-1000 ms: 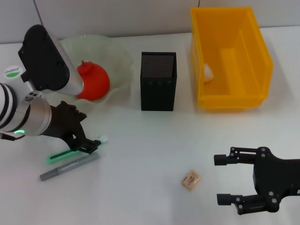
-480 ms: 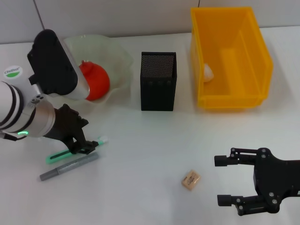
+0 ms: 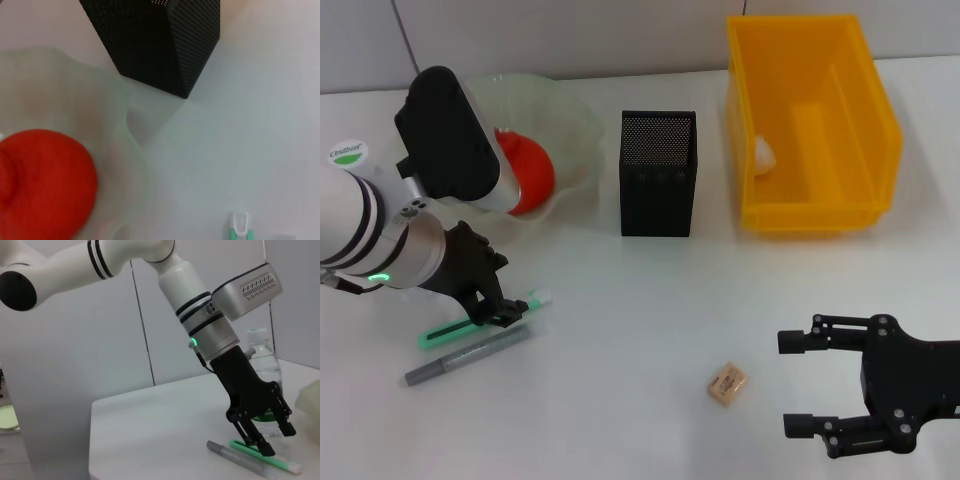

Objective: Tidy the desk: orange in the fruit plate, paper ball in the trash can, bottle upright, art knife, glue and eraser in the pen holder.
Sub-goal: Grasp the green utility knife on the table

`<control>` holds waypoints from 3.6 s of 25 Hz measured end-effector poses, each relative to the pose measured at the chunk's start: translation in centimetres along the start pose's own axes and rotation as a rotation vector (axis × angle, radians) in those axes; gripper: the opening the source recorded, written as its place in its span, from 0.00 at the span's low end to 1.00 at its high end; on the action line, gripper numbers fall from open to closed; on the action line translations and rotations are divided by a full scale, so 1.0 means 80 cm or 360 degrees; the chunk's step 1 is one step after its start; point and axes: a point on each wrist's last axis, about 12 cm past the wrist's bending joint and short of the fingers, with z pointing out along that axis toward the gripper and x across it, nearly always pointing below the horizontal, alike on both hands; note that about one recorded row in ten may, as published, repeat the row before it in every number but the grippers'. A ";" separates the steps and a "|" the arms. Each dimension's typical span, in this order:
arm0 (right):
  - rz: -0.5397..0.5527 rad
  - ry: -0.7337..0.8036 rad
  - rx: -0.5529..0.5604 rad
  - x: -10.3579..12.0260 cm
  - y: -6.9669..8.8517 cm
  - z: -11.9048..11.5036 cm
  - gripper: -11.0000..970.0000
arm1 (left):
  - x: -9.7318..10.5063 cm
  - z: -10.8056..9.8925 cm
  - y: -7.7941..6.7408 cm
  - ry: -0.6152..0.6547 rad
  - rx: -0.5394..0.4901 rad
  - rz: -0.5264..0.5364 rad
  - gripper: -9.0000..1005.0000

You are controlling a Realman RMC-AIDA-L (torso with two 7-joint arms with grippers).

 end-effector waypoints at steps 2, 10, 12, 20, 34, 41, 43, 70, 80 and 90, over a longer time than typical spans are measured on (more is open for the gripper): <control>0.0000 -0.0001 0.0000 0.000 0.000 0.000 0.81 | 0.000 0.001 0.001 0.0007 0.0001 0.0002 0.60; 0.0003 0.0000 -0.0007 0.000 0.000 0.001 0.81 | -0.001 0.005 0.004 0.0040 -0.0023 0.0029 0.60; 0.0004 0.0000 -0.0006 0.000 0.000 0.001 0.81 | -0.001 0.006 0.004 0.0048 -0.0028 0.0035 0.60; 0.0009 -0.0001 -0.0004 0.000 0.001 0.000 0.81 | -0.005 0.004 -0.001 0.0066 -0.0025 0.0072 0.60; 0.0016 -0.0005 0.0005 0.001 0.001 -0.001 0.81 | -0.010 0.004 -0.011 0.0089 -0.0004 0.0127 0.60; 0.0017 -0.0005 0.0005 0.001 0.001 -0.001 0.81 | -0.011 0.004 -0.010 0.0085 -0.0009 0.0132 0.60; 0.0018 -0.0005 0.0006 0.001 0.001 -0.001 0.81 | -0.012 0.004 -0.009 0.0084 -0.0015 0.0135 0.60; 0.0024 -0.0008 0.0007 0.001 0.001 -0.001 0.81 | -0.014 0.007 -0.012 0.0118 -0.0029 0.0201 0.60; 0.0025 -0.0006 0.0001 0.001 0.002 -0.001 0.81 | -0.013 0.011 -0.012 0.0150 -0.0004 0.0191 0.60; 0.0025 -0.0016 -0.0006 0.000 0.003 -0.002 0.81 | -0.015 0.013 -0.009 0.0166 0.0017 0.0181 0.35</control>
